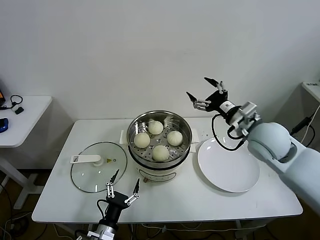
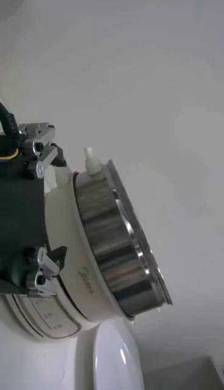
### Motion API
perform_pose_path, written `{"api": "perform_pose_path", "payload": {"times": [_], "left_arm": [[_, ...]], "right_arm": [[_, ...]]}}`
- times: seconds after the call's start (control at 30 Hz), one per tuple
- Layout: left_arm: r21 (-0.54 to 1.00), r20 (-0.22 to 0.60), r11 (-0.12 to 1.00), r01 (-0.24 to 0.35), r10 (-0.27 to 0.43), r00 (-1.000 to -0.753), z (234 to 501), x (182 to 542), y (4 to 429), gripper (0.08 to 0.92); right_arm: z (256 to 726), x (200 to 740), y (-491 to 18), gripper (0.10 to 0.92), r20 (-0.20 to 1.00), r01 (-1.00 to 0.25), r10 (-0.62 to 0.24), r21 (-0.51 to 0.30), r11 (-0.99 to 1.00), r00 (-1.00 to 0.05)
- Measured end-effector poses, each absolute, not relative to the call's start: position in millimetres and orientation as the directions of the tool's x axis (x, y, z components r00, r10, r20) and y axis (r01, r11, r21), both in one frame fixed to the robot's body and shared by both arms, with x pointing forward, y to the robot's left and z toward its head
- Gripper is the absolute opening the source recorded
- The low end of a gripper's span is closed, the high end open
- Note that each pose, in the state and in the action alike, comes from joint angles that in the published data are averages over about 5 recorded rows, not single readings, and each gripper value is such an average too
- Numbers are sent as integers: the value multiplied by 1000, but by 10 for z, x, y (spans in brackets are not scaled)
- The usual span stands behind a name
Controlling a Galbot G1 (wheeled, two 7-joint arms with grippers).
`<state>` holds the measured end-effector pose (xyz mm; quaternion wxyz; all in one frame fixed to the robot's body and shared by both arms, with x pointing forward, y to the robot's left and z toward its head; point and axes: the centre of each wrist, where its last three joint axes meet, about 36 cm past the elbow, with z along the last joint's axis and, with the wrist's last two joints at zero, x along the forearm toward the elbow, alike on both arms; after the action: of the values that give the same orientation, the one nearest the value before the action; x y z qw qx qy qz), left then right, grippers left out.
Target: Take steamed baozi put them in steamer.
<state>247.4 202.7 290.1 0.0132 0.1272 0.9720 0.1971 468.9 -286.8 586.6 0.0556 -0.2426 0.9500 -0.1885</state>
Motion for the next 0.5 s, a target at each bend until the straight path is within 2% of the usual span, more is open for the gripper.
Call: {"api": "perform_pose_path", "payload": {"times": [0.3, 0.5], "left_arm": [[385, 24, 891, 240, 250, -968, 2897, 2478, 2030, 823], [378, 24, 895, 236, 245, -969, 2896, 2479, 2031, 823]], "right_arm": [[5460, 4320, -3103, 823, -186, -316, -363, -241, 918, -913], [5072, 4036, -3154, 823, -234, -256, -287, -154, 954, -929]]}}
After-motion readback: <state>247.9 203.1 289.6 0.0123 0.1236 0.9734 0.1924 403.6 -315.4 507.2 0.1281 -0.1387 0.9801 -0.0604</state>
